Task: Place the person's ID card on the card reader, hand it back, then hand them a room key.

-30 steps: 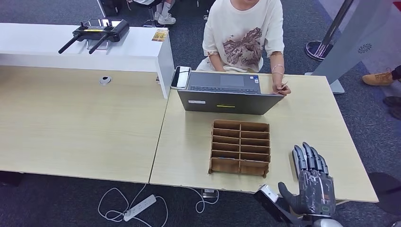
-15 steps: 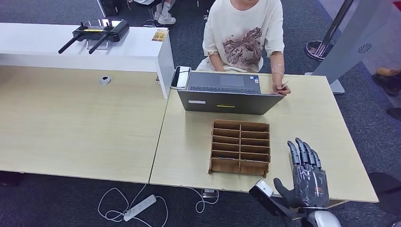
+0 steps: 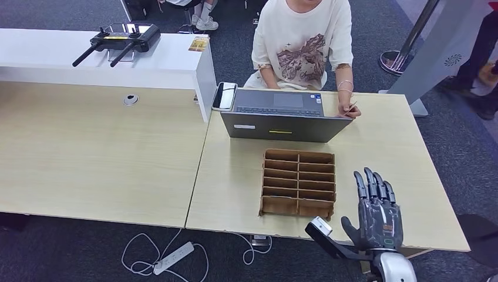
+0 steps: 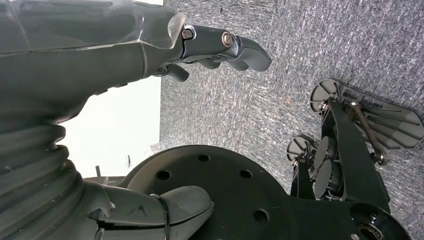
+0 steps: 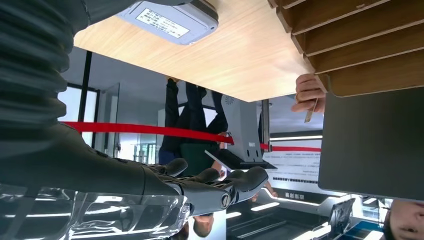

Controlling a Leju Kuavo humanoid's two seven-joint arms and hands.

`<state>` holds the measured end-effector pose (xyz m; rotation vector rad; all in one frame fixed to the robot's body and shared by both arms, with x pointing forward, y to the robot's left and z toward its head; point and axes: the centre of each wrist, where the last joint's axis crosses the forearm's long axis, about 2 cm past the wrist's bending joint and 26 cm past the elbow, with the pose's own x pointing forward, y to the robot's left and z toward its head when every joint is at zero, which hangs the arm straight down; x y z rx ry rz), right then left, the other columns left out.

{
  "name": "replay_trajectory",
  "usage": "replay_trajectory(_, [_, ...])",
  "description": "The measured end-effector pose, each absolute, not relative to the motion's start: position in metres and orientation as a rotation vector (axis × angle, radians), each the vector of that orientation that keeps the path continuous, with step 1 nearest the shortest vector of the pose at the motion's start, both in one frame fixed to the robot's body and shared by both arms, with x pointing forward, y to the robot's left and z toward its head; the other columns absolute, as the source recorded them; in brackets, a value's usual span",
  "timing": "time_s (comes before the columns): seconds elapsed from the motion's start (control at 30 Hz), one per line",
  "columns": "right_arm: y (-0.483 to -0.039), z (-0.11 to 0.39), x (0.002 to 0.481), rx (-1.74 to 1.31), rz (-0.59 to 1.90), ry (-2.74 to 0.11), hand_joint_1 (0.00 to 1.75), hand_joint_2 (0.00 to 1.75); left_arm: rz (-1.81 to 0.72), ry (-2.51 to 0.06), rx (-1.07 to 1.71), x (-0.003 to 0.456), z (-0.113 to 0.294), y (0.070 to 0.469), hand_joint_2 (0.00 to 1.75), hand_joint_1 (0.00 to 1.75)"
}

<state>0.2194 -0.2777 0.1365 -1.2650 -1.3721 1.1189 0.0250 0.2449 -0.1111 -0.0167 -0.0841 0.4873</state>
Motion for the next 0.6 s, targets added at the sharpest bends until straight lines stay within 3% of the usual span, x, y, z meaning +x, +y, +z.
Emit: replay_trajectory(0.6, [-0.258,0.131,0.234,-1.251,1.168,-1.362,0.00,1.75,0.497,-0.081,-0.013,0.025,-0.111,0.245,1.75,0.00])
